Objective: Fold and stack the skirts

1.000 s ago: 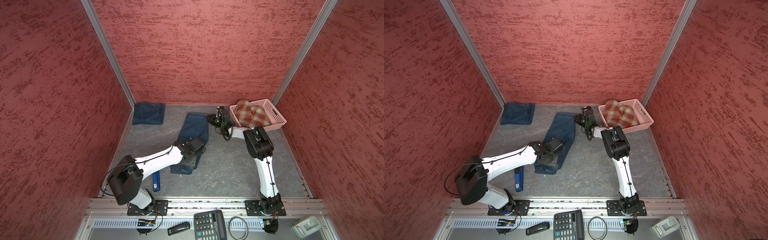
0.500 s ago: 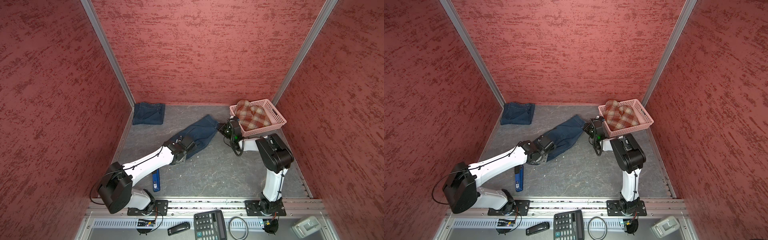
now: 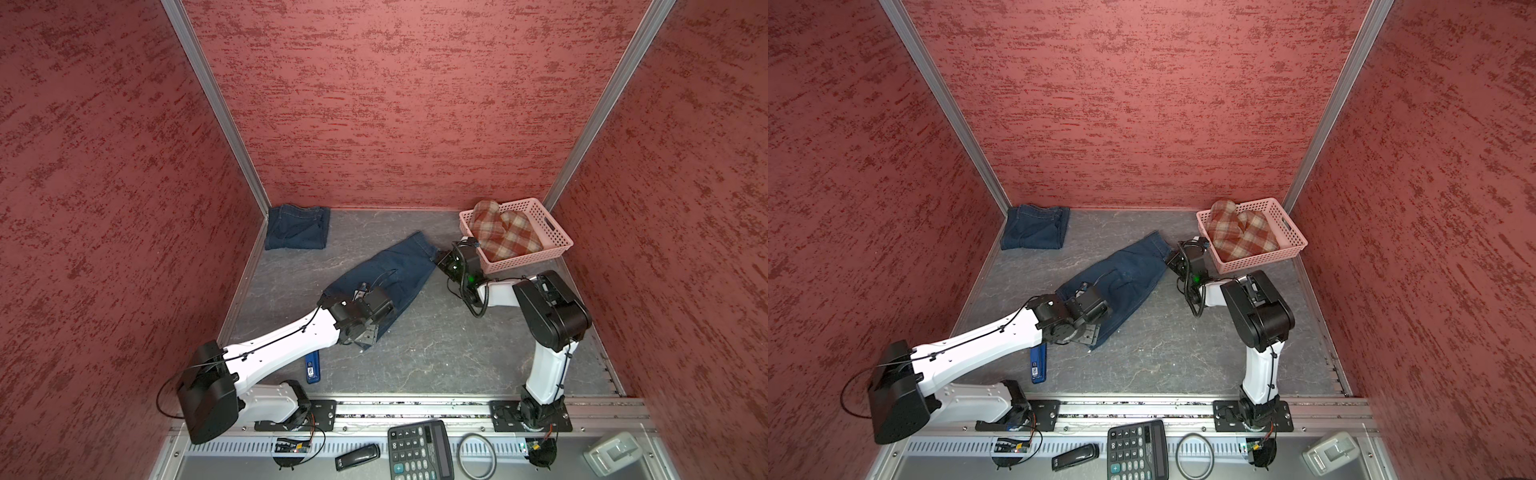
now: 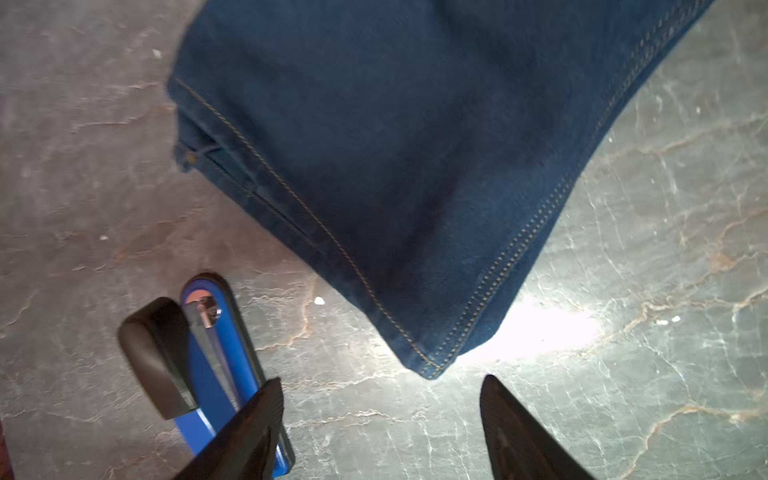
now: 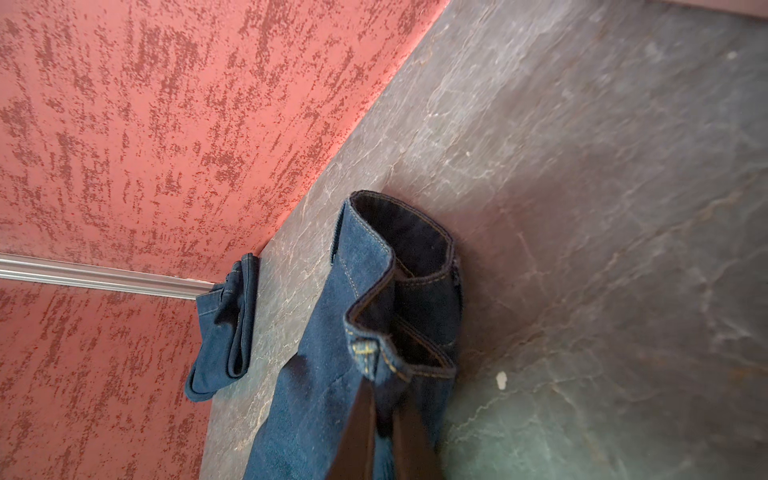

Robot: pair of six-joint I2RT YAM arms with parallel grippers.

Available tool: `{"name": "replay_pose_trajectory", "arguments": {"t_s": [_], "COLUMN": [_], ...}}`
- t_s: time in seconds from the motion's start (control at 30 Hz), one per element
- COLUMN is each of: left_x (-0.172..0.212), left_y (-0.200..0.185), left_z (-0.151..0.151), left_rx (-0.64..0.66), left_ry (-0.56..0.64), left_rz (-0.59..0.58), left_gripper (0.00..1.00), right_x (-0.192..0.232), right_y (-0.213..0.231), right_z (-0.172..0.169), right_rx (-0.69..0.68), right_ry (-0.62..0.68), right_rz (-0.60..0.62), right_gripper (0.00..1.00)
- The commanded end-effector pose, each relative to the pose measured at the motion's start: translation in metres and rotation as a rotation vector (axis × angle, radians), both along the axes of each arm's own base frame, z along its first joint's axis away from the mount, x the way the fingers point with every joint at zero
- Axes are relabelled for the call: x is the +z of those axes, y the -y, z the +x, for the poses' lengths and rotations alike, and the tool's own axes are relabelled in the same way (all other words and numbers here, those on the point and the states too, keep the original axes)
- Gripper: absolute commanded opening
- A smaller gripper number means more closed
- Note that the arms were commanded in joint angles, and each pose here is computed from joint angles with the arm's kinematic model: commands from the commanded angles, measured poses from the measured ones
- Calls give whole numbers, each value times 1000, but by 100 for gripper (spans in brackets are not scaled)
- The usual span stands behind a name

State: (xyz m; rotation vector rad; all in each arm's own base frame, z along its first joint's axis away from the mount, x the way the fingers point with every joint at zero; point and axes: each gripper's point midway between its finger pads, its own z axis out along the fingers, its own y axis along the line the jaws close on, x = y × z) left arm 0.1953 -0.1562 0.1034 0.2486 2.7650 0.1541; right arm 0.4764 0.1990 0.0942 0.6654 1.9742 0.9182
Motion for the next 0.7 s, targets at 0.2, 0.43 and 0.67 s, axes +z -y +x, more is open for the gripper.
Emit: {"name": "replay_pose_trajectory", "arguments": {"t_s": [0.2,0.43,0.67], "left_x": [-46,-70,-62], "left_y": [32,28,19], "left_z": [-15,-20,-13], "left_rx": [-91,-89,-65], "left_ry": [-103,-151,-131], "left_rz": [57,111,122], "left_gripper": [62,45,22], "right_x": [19,20,19], "right_y": [3,7,8], "right_z": [9,9,9], "right_rx": [-39,-46,-51], "right_ry": [14,13,11], "right_rz": [18,13,6], "right_gripper": [0,0,0]}}
